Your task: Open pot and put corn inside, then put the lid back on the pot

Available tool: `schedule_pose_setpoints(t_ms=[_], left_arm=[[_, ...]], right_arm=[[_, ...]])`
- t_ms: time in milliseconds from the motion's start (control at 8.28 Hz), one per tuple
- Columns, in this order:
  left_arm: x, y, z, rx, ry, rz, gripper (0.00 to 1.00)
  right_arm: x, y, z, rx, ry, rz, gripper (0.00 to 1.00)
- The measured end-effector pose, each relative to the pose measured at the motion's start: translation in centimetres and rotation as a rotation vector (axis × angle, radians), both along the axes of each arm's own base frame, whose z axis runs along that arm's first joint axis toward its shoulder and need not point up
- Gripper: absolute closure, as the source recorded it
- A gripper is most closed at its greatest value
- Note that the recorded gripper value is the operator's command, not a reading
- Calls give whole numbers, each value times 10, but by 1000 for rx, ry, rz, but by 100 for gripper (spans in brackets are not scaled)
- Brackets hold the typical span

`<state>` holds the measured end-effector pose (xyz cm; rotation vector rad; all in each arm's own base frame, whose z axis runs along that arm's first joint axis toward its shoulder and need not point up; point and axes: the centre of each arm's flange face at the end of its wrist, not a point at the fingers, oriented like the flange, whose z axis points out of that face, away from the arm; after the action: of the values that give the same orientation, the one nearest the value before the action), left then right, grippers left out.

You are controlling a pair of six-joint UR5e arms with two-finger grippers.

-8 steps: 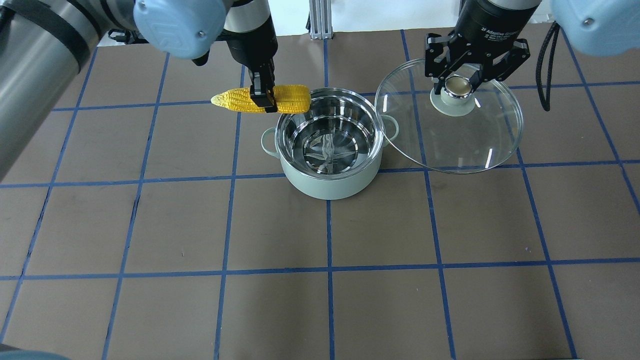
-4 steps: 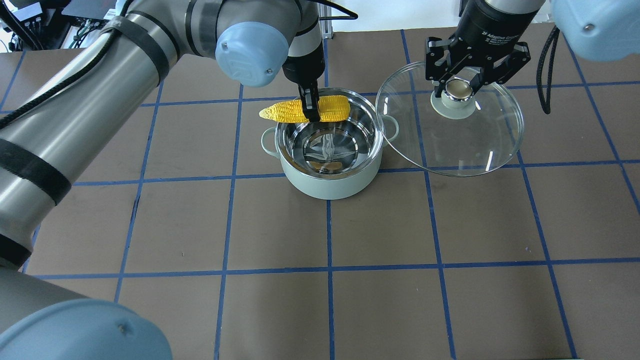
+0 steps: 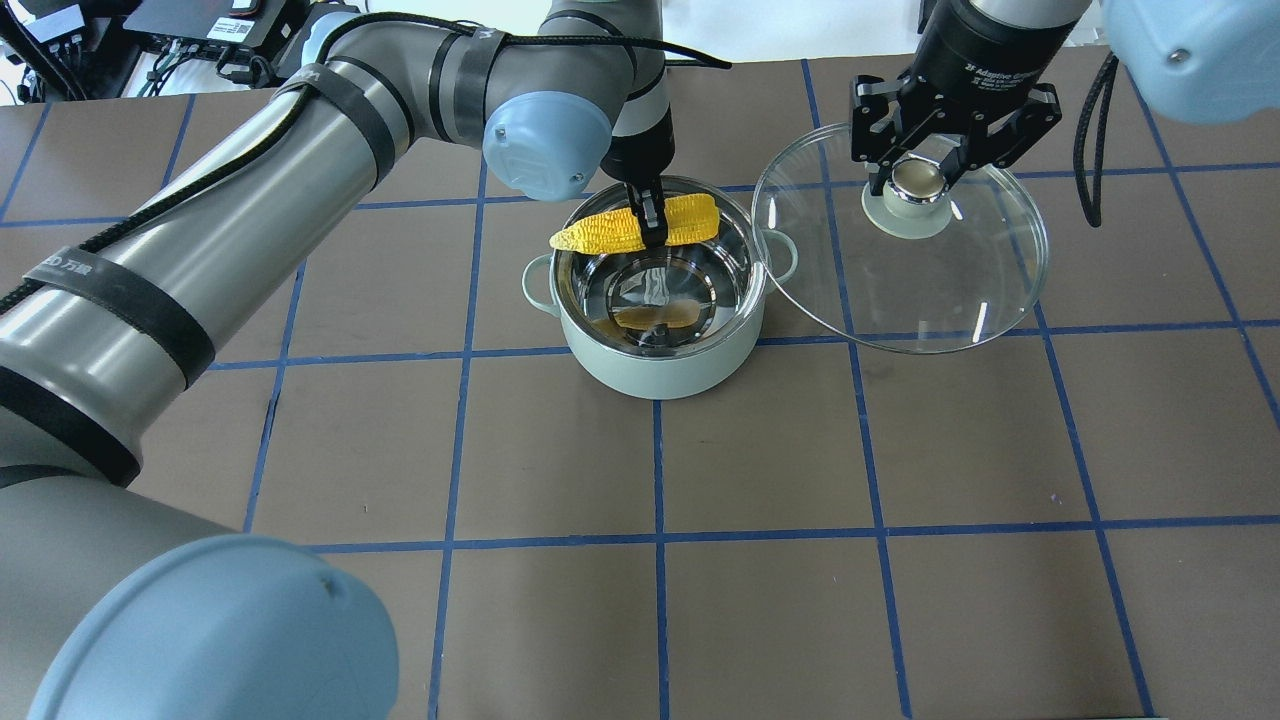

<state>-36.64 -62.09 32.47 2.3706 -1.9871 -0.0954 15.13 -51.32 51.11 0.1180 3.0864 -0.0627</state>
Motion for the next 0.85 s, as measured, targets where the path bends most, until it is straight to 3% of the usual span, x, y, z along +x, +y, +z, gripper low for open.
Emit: schedule_pose_setpoints(t_ms=[483, 846], left_arm=[[-7, -4, -11, -8, 24, 27, 100], [-9, -5, -15, -6, 41, 42, 60]], right_arm=[[0, 1, 0, 2, 1, 3, 52], [1, 2, 0, 3, 1, 1, 52]])
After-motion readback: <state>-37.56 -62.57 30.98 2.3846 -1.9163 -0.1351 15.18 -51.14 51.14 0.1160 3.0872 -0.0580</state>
